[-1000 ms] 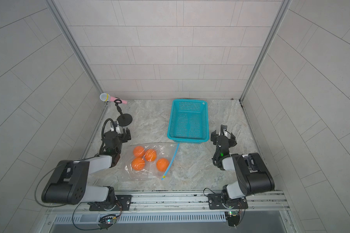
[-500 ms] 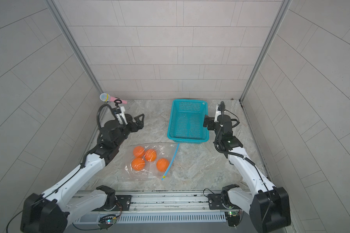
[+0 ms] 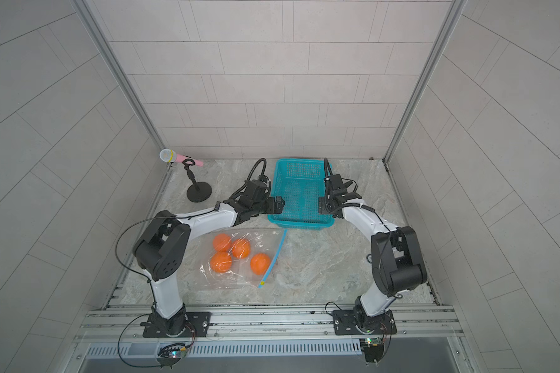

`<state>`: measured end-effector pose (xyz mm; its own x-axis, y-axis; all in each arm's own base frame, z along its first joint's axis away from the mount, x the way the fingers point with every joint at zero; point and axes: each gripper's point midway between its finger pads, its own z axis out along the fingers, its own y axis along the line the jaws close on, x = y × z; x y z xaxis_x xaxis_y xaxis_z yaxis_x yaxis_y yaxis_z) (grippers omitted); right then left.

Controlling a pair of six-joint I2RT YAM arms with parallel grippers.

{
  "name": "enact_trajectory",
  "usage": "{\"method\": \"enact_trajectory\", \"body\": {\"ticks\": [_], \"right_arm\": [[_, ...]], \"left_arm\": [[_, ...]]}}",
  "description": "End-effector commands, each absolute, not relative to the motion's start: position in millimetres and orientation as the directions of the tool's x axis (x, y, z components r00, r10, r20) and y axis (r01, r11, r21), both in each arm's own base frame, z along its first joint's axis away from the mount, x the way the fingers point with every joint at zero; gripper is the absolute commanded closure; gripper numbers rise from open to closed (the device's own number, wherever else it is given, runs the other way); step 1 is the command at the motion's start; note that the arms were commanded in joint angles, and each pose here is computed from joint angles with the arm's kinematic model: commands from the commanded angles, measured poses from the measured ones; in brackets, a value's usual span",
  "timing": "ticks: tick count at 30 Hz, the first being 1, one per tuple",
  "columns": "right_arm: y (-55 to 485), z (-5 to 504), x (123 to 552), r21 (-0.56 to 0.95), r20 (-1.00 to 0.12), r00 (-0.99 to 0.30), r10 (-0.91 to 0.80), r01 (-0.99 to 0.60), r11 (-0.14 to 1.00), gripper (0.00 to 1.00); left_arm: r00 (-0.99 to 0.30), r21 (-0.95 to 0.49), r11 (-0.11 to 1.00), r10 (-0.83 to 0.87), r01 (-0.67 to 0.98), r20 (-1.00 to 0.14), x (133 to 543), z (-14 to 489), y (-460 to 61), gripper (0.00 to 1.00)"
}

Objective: Open the zip-top bag and take out the orange
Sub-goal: Move the basket to the center of the board.

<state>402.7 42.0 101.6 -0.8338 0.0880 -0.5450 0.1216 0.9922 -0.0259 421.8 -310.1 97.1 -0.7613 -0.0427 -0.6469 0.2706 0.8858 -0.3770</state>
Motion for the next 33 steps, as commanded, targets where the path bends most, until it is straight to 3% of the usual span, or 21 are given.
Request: {"method": "enact_trajectory", "body": {"ticks": [1, 5, 9, 14, 17, 21, 25, 28, 30, 33], "right_arm": [[26.8, 92.4, 391.9, -0.038, -0.488, -0.863, 0.133, 0.174, 0.984, 0.26], [12.7, 94.2, 381.6, -0.016, -0.488, -0.854, 0.179, 0.214, 0.977, 0.36], [-1.8, 100.2, 366.7, 0.006, -0.491, -0.843, 0.218, 0.247, 0.969, 0.40], [-16.9, 107.6, 347.0, 0.002, -0.498, -0.832, 0.246, 0.283, 0.959, 0.42], [-17.4, 105.6, 339.2, 0.010, -0.497, -0.830, 0.252, 0.285, 0.958, 0.45], [-12.3, 93.8, 324.8, 0.011, -0.433, -0.868, 0.241, 0.263, 0.965, 0.49], [-23.1, 93.3, 313.4, -0.016, -0.459, -0.846, 0.273, 0.315, 0.949, 0.47], [-27.9, 104.7, 312.3, -0.026, -0.479, -0.833, 0.276, 0.328, 0.944, 0.39], [-25.1, 120.1, 312.4, -0.004, -0.514, -0.813, 0.274, 0.322, 0.947, 0.30], [-18.9, 145.4, 309.7, 0.044, -0.604, -0.750, 0.270, 0.307, 0.951, 0.21]], "left_arm": [[-0.765, -0.374, 0.869, 0.009, 0.325, -0.644, 418.7, 100.6, -335.7, 0.16], [-0.762, -0.382, 0.852, 0.030, 0.358, -0.647, 412.4, 95.0, -356.6, 0.31], [-0.763, -0.355, 0.841, 0.102, 0.409, -0.638, 398.6, 90.2, -389.7, 0.31], [-0.777, -0.419, 0.805, 0.080, 0.420, -0.625, 384.2, 94.2, -417.3, 0.35], [-0.761, -0.388, 0.820, 0.087, 0.422, -0.643, 376.0, 98.4, -420.3, 0.35], [-0.763, -0.415, 0.804, 0.074, 0.427, -0.642, 365.8, 105.3, -422.2, 0.32], [-0.759, -0.391, 0.821, 0.076, 0.415, -0.646, 360.8, 107.0, -419.7, 0.28], [-0.767, -0.388, 0.836, 0.060, 0.389, -0.639, 358.2, 105.6, -413.1, 0.16], [-0.748, -0.332, 0.875, 0.051, 0.354, -0.662, 358.3, 113.6, -393.3, 0.01], [-0.684, -0.272, 0.901, 0.036, 0.337, -0.729, 355.5, 147.6, -363.6, 0.00]]}}
